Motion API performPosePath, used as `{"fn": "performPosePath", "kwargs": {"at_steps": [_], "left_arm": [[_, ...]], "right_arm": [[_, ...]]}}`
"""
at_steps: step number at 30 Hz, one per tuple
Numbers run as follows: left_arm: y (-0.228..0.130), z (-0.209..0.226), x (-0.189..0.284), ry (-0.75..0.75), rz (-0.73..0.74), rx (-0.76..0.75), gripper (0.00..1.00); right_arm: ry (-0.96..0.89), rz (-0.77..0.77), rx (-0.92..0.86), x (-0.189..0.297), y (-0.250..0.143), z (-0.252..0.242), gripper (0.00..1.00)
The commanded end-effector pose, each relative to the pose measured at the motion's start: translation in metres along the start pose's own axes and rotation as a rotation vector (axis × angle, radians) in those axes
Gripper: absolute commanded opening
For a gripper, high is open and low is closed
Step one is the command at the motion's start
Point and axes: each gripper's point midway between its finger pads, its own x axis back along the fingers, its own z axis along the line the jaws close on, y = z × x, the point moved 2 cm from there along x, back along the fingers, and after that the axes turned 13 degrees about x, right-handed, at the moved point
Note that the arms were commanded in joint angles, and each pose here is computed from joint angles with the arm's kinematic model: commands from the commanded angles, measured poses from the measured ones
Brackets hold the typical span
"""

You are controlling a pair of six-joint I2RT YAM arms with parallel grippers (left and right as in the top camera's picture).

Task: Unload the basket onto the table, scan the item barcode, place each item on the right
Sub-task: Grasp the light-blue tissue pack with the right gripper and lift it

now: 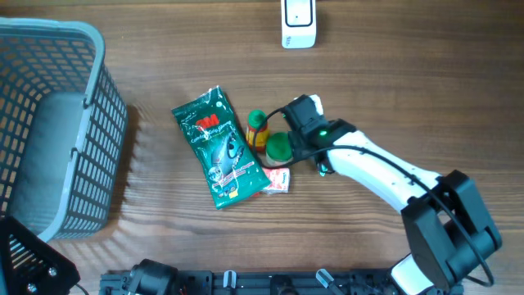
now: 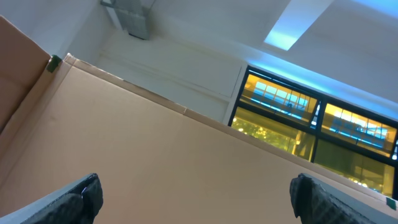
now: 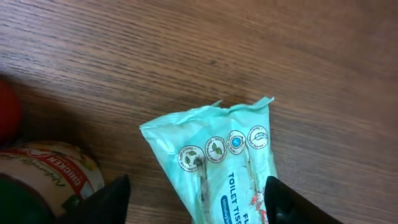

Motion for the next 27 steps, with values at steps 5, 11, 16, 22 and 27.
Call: {"fn": "performPosePath", "kwargs": {"at_steps": [5,11,16,22,27], "left_arm": [[0.002,0.003,0.003,0.015,-0.016,-0.001,1.00],[0.002,0.003,0.003,0.016,-0.016,-0.002,1.00],[0.002,0.003,0.003,0.017,-0.016,-0.002,1.00],[0.002,0.003,0.003,0.016,-0.015,-0.002,1.00],[0.002,0.003,0.003,0.016,-0.015,-0.002,1.00]], "right_arm": [[-0.056,0.144,0.031,-0.016,-0.033,0.003,0.63],[0.019,0.068,-0.003,0.040,0.011,-0.003,0.75],[0.029,0.026,-0.027,0.058,0.021,-0.012,0.75],[0.050,0.052,-0.163,0.045,0.019,-0.044,0.71],[0.140,0.106,-0.166,0.027,0.011,-0.028,0.66]]}}
